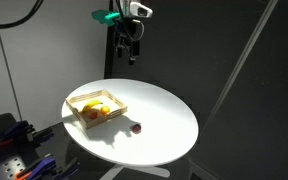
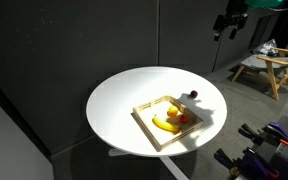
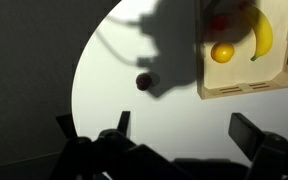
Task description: Move the toy plum from the table to the tray
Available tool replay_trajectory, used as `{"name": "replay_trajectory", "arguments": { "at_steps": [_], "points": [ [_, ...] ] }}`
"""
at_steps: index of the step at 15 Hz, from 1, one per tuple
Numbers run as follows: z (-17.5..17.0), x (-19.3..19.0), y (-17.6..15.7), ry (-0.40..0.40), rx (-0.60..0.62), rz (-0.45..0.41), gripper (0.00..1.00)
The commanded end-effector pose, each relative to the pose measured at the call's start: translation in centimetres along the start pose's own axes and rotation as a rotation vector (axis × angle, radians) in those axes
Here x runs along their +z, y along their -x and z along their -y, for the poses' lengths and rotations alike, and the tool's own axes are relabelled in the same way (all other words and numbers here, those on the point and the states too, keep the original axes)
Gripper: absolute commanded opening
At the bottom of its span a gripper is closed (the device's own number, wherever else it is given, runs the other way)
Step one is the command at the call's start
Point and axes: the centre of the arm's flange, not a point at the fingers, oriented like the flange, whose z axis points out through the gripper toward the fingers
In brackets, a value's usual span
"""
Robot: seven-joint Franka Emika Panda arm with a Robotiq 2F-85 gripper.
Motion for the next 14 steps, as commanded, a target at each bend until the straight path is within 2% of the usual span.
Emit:
{"name": "replay_trajectory", "arguments": {
  "at_steps": [1,6,14],
  "points": [
    [-0.8,1.2,-1.7,-0.006,0.021,-0.016,1.00],
    [-1.9,4.1,-3.5,-0.017,0.037,-0.053,1.00],
    [-3.1,9.3,-5.9,0.004,0.066,0.021,1.00]
  ]
}}
